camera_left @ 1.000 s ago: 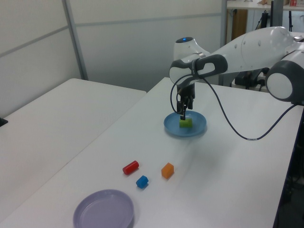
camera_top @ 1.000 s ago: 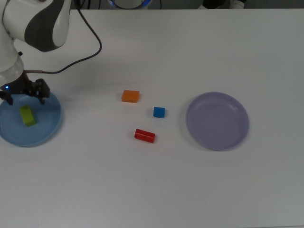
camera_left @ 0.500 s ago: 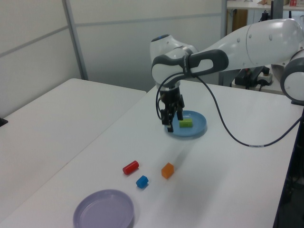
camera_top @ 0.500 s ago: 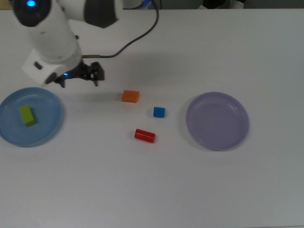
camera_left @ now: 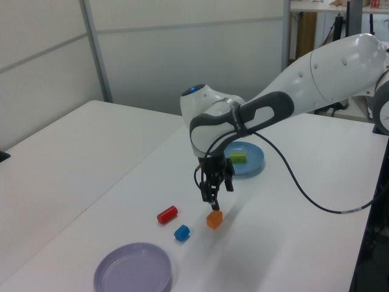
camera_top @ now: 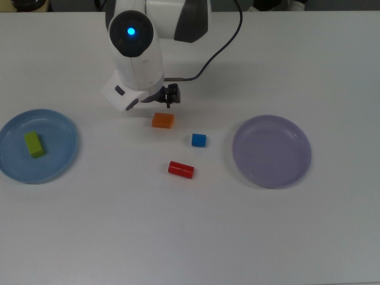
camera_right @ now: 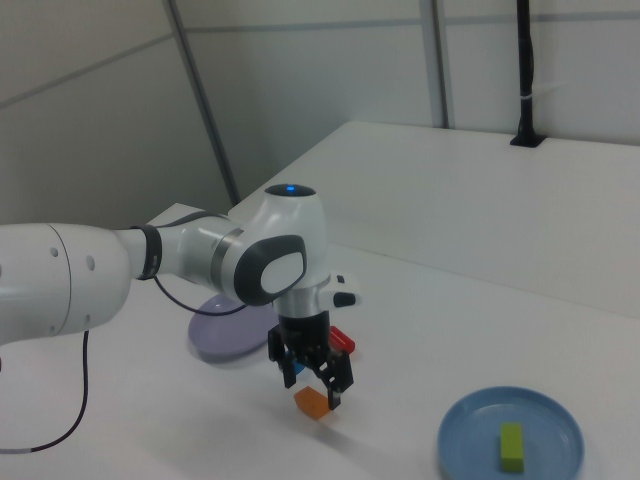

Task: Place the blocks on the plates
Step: 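Move to the orange block, lower and close the gripper on it, then carry the orange block onto the blue plate beside the green block, release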

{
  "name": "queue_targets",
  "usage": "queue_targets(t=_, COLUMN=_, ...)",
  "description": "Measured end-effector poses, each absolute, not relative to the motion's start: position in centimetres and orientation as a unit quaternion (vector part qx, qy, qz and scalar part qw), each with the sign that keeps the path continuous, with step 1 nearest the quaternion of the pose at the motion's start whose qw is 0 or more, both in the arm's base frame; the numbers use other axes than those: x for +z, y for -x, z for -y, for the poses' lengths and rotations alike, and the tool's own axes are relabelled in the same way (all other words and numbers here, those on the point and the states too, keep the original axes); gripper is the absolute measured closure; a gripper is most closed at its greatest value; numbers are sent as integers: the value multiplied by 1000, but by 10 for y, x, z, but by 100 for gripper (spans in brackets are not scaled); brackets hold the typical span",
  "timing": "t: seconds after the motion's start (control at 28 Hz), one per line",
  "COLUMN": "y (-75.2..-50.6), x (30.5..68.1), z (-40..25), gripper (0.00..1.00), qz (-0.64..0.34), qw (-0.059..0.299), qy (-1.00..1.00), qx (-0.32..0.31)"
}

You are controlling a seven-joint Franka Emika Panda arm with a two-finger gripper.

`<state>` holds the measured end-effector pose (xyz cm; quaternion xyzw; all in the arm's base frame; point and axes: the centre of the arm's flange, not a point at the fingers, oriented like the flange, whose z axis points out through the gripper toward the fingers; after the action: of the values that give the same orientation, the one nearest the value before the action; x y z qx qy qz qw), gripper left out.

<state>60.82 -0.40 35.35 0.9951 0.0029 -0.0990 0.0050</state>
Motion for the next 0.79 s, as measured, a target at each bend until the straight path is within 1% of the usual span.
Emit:
queue_targets(t=0.14, y=-606, x=340, z=-8, gripper=0, qz=-6, qw=8, qy=-996, qx=-93)
queue_targets(t=0.29, y=-608, x=330, z=-18, gripper=0, qz=-3, qw=11, qy=-996, qx=-86)
queue_targets(t=0.54, y=-613, x=322, z=-25, gripper=2, qz=-7, qw=14, qy=-997, qx=-73)
queue_targets(t=0.61, y=-614, x=318, z=-29, gripper=6, qz=-10, qw=15, qy=-997, qx=-72)
queue_targets(t=0.64, y=-614, x=316, z=-30, gripper=9, qz=-11, qw=15, qy=-997, qx=-72)
queue_targets(t=0.68, y=-614, x=314, z=-31, gripper=17, qz=-12, qw=16, qy=-997, qx=-73)
queue_targets(t=0.71, y=-614, x=312, z=-32, gripper=19, qz=-12, qw=16, qy=-997, qx=-73)
queue_targets(t=0.79, y=-615, x=309, z=-32, gripper=26, qz=-13, qw=17, qy=-997, qx=-74)
